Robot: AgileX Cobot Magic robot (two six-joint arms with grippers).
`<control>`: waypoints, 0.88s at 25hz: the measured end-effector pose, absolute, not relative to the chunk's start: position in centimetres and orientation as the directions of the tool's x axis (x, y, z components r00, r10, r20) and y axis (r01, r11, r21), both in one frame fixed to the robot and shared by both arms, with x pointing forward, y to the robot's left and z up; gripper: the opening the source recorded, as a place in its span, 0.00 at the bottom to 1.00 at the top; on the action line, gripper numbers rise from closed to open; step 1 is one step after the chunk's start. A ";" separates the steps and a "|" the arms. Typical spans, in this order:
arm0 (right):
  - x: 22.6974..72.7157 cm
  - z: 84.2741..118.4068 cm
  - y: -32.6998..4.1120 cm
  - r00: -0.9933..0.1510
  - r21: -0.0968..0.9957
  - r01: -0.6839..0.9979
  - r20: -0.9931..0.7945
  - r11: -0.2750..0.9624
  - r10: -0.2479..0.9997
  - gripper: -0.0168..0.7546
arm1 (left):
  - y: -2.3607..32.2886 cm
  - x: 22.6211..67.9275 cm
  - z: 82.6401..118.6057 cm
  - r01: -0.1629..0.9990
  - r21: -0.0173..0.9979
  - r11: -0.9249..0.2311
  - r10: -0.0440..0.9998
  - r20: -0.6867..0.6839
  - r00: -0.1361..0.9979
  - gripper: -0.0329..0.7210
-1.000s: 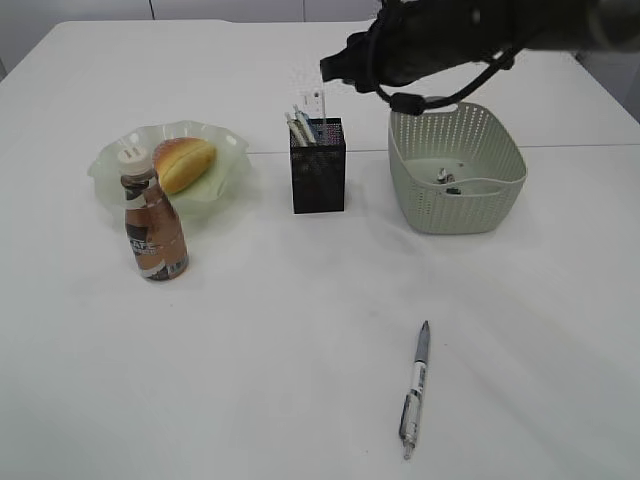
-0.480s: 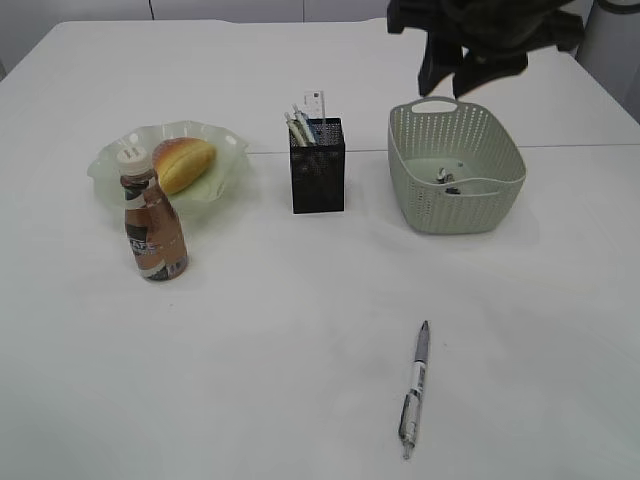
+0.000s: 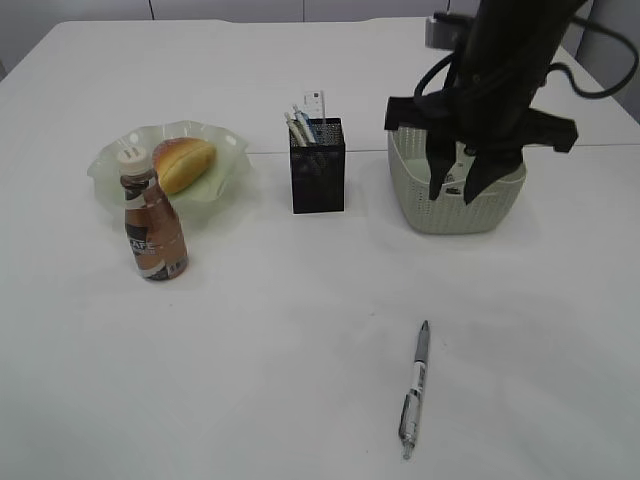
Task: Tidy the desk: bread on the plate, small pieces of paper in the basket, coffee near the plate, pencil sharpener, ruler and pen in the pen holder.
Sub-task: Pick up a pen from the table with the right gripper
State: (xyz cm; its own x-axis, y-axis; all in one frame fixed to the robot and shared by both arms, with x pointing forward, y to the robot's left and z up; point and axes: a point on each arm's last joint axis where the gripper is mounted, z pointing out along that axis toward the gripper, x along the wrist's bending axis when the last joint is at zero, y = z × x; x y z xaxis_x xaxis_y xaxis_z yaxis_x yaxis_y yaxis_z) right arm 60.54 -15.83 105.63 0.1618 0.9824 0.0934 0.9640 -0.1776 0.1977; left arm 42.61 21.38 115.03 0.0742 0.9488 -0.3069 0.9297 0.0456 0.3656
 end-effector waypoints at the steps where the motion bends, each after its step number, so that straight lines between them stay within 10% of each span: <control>1: 60.8 104.8 -15.6 0.165 0.174 0.968 0.091 -0.179 0.982 0.40 | 21.4 42.6 115.0 0.930 0.366 0.046 0.949 -0.307 0.074 0.45; 22: 62.5 96.6 -14.0 0.211 -0.043 0.977 0.061 -0.209 0.976 0.40 | 21.9 42.8 115.0 0.918 0.396 0.008 0.968 -0.235 0.093 0.45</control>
State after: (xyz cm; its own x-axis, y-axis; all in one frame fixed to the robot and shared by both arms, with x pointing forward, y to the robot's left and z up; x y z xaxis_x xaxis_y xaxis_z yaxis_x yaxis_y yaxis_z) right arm 62.54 -13.96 96.62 0.2110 0.9755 0.0614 0.9770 -0.2086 -0.0432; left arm 42.84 21.93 114.96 0.0927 0.9676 -0.2350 0.9181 0.0083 0.3962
